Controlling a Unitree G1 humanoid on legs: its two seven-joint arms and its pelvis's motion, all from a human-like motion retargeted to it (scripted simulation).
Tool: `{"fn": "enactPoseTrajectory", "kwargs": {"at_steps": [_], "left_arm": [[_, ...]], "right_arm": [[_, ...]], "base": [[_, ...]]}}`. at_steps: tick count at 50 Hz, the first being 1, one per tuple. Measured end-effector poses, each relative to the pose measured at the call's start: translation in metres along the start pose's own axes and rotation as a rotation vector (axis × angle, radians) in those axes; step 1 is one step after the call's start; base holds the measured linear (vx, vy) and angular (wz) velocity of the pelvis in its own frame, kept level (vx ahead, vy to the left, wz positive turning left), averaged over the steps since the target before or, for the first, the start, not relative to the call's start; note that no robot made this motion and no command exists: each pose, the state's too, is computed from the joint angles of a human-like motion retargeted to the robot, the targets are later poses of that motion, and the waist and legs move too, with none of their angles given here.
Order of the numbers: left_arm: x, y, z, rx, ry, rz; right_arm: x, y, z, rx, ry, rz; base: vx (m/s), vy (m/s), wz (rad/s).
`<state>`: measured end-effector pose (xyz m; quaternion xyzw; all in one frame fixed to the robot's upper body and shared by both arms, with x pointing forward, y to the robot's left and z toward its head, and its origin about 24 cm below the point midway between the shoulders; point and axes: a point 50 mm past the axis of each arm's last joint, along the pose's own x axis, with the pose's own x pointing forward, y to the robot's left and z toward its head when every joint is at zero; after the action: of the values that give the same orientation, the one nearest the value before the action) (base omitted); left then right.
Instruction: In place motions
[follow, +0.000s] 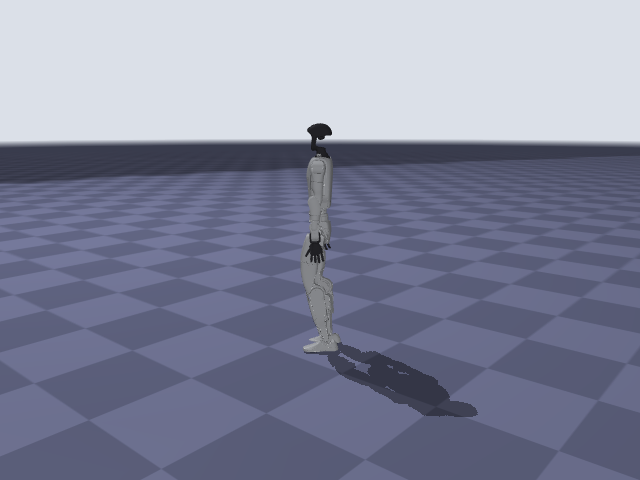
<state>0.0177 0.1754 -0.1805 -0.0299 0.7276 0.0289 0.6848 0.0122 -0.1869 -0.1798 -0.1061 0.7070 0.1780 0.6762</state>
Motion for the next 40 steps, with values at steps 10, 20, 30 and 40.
{"fn": "enactPoseTrajectory", "kwargs": {"at_steps": [10, 20, 30, 40], "left_arm": [[0.002, -0.017, -0.023, -0.255, 0.042, 0.036], [0.001, -0.007, -0.023, -0.170, 0.063, 0.028], [-0.007, 0.035, 0.015, -0.139, -0.040, 0.097], [-0.008, 0.050, 0.007, -0.209, -0.018, 0.135]], "right_arm": [[-0.003, -0.013, 0.014, 0.015, -0.059, -0.033], [-0.006, -0.021, 0.027, -0.003, -0.105, -0.059], [-0.006, -0.018, 0.041, 0.041, -0.132, -0.053], [-0.007, -0.027, 0.002, 0.098, 0.000, -0.087]], "base": [[-0.02, 0.11, -1.05], [-0.02, 0.15, -1.35], [-0.24, 0.16, -1.78], [-0.30, 0.13, -2.02]]}}
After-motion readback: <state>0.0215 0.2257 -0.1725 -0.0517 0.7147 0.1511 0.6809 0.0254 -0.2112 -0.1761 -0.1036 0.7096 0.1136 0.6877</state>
